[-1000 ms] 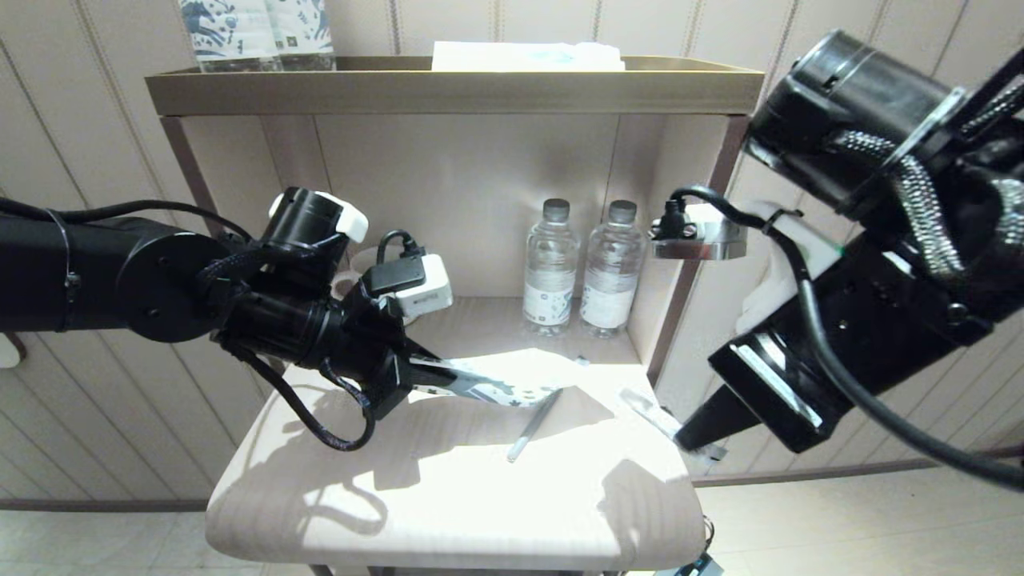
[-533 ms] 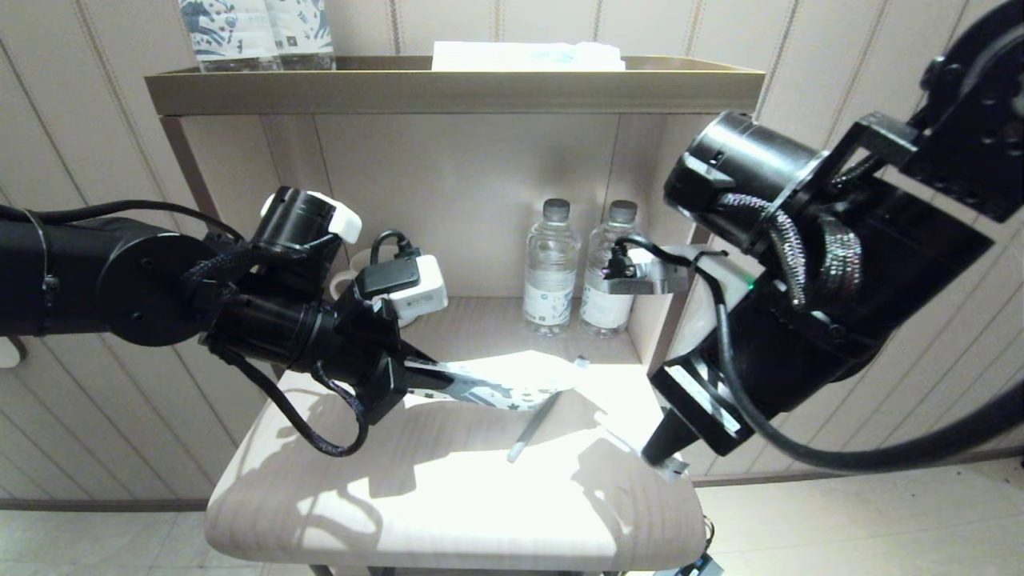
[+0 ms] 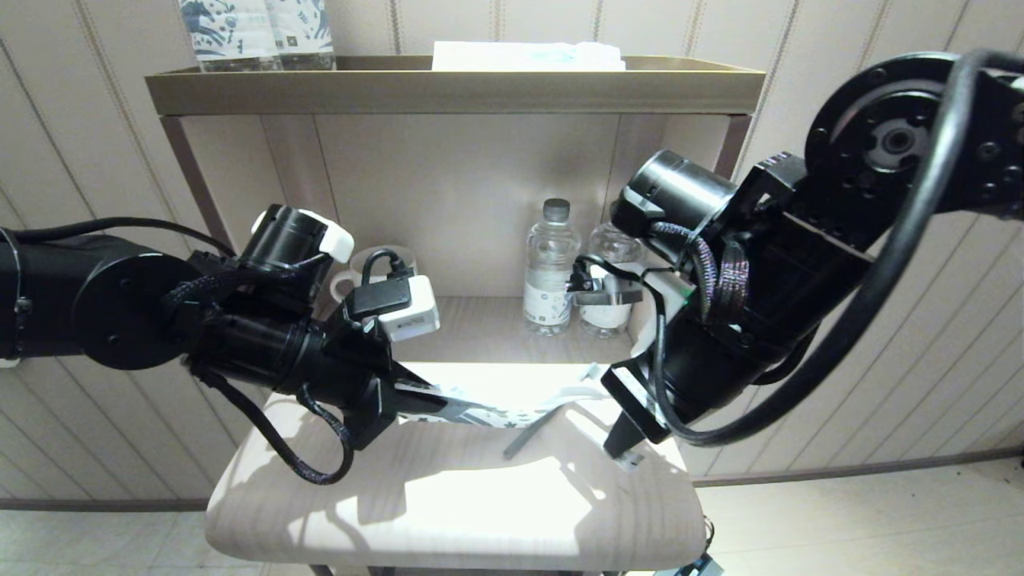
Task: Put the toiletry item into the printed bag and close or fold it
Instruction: Place the toothpaste in the storage bag
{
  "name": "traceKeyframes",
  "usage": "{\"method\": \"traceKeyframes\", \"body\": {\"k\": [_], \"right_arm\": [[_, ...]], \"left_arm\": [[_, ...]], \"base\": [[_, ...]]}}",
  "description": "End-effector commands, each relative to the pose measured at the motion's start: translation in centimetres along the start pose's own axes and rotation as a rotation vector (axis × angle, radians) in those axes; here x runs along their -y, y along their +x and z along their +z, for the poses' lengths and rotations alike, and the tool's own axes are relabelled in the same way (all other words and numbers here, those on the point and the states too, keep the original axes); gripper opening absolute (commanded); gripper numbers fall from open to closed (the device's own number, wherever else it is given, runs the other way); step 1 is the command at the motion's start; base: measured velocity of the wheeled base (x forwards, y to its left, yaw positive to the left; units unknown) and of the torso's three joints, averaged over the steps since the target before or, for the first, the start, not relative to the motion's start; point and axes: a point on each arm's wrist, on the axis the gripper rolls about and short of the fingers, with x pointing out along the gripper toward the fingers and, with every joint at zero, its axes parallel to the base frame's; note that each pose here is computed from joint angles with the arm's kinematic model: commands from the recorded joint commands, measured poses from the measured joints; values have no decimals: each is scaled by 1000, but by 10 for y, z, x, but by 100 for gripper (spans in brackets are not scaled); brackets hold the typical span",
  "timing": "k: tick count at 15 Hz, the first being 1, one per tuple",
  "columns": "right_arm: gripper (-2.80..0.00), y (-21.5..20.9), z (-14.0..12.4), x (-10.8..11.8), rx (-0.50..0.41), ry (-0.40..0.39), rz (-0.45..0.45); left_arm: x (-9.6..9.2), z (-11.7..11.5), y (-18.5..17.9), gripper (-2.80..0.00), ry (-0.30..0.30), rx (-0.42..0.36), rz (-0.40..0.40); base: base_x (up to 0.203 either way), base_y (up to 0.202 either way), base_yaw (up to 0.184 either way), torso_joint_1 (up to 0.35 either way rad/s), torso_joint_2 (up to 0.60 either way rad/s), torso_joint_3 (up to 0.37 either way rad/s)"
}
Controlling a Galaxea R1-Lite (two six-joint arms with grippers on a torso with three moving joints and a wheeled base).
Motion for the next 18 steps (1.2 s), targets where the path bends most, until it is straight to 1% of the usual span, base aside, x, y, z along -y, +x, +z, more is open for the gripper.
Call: {"method": "traceKeyframes", "body": {"k": [1,3,7,9,11,13,18], "right_arm": [[-280,5,2,1,-12,4,0],[-280,6,3,1,-2,1,2],[-280,5,7,-1,35,-10,8],[-280,-4,2,-4,50,-18,13],[-280,-25,-9,-10,93,-33,24],[-280,-27,-13,-16,79,-38,30],[-280,-7,-5,-13,26,-19,21]], "left_arm": [[4,1,-2,-280,8,4,-4],[5,2,-3,-280,24,10,-9],[8,3,-1,-280,30,8,-21],[7,1,2,-280,26,3,-23],[7,1,3,-280,25,2,-24],[7,1,3,-280,23,1,-27],[7,1,3,-280,22,1,-26]], "base": [[0,0,0,0,0,0],[0,0,0,0,0,0],[0,0,0,0,0,0],[0,0,0,0,0,0],[0,0,0,0,0,0],[0,0,0,0,0,0],[0,0,0,0,0,0]]}}
